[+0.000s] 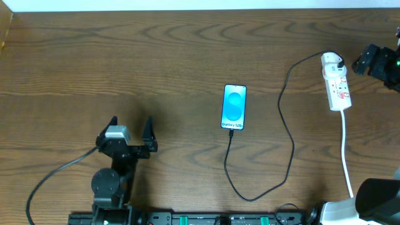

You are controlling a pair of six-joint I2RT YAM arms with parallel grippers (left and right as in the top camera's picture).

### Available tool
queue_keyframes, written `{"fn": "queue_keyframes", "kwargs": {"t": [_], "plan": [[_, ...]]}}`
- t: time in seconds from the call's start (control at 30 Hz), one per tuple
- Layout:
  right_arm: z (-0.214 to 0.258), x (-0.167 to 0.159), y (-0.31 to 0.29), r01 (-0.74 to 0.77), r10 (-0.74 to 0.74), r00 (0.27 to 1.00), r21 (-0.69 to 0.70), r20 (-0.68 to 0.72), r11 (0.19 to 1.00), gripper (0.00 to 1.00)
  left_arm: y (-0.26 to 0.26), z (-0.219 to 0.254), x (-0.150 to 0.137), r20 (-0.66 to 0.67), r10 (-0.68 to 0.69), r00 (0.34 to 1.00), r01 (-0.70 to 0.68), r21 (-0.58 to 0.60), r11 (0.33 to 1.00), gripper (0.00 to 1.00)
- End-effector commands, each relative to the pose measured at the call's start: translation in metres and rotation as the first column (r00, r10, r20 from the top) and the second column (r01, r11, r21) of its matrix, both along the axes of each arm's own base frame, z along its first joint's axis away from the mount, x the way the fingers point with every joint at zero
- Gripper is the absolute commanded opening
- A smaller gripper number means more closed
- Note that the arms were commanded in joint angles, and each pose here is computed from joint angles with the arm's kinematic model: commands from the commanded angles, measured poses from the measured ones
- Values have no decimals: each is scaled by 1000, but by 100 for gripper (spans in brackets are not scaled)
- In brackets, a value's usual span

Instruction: Plug charger to phone and switch on socket

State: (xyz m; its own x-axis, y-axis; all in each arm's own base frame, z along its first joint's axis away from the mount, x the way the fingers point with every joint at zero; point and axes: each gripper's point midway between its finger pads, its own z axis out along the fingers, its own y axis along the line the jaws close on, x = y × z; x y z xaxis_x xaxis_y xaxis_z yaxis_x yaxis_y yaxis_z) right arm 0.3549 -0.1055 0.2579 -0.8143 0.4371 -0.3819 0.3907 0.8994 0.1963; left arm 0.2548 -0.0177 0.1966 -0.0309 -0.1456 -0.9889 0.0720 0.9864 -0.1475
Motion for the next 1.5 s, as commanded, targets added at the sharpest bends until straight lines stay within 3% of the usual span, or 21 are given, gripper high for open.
{"fn": "queue_keyframes", "kwargs": {"t": [0.0, 0.27, 0.47, 0.73, 1.47], "plan": [[6, -2, 0, 8, -8, 1000, -4, 16, 1000, 99, 5, -10, -2, 65, 11, 998, -11, 2, 1000, 93], [6, -2, 0, 8, -8, 1000, -4, 16, 1000, 99, 18, -17, -7, 39, 63, 997, -63, 0, 998, 93], [6, -2, 0, 8, -8, 1000, -4, 16, 1000, 99, 20, -59, -11, -128, 71, 989, -71, 5, 997, 93], [6, -2, 0, 8, -8, 1000, -4, 16, 1000, 99, 22, -59, -11, -119, 80, 990, -64, 134, 989, 93], [6, -2, 0, 8, -8, 1000, -4, 16, 1000, 99, 24, -59, -11, -121, 86, 989, -70, 131, 989, 93]]}}
